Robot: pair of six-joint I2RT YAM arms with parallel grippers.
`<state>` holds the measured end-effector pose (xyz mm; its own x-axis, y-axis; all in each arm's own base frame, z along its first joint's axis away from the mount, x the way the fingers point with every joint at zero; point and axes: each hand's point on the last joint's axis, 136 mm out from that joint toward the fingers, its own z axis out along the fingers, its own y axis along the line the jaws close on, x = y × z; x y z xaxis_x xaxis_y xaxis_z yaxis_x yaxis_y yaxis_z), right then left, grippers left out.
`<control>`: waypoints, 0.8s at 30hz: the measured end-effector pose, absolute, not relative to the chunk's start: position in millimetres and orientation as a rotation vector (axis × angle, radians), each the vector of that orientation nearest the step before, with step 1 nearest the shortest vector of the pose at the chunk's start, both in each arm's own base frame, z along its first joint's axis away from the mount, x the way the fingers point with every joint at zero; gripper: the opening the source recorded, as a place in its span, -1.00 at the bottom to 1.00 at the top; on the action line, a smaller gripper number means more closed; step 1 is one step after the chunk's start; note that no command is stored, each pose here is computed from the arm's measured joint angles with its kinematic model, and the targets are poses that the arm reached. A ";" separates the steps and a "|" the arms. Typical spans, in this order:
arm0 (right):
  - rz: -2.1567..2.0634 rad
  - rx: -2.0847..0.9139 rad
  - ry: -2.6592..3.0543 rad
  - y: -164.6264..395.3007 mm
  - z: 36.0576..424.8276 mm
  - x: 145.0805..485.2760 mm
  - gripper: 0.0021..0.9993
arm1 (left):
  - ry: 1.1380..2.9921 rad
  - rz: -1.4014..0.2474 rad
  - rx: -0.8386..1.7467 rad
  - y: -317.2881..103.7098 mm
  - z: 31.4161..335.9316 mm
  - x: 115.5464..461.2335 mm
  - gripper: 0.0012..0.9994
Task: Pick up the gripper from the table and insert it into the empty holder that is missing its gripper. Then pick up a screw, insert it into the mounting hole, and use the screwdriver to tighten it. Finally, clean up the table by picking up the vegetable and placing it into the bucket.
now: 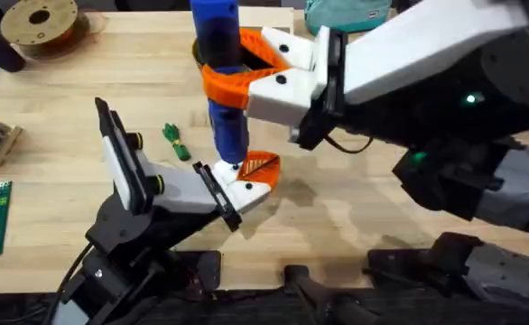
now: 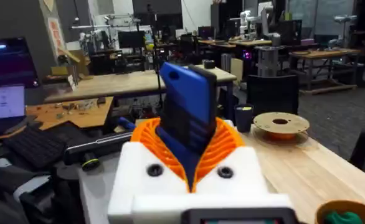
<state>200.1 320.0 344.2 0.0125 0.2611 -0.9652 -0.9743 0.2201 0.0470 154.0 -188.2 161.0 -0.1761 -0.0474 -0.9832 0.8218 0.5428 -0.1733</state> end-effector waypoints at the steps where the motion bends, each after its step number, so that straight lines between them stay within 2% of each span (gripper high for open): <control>1: 1.168 -0.844 1.125 320.0 344.2 200.1 -0.94 | 1.563 -0.891 0.681 -188.2 161.0 154.0 -0.99; 15: 1.171 -0.844 1.092 318.8 349.3 197.6 -0.94 | 1.559 -0.891 0.681 -188.2 161.7 154.0 -0.99; 17: 1.183 -0.831 1.022 315.6 357.4 192.5 -0.94 | 1.537 -0.889 0.680 -188.0 167.1 153.9 -0.99; 18: 1.193 -0.799 0.946 309.4 370.4 189.8 -0.94 | 1.491 -0.886 0.675 -186.9 182.1 153.1 -0.99; 20: 1.187 -0.778 0.959 305.4 371.8 195.9 -0.94 | 1.494 -0.885 0.675 -186.6 183.4 152.7 -0.99; 24: 1.126 -0.697 1.030 296.7 378.0 222.4 -0.94 | 1.558 -0.883 0.683 -187.4 163.2 153.8 -0.99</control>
<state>222.4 296.7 378.0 0.0844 0.3848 -0.9191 -0.9496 0.3107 0.0429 153.8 -187.4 163.2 -0.1687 -0.0459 -0.9846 0.8213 0.5457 -0.1662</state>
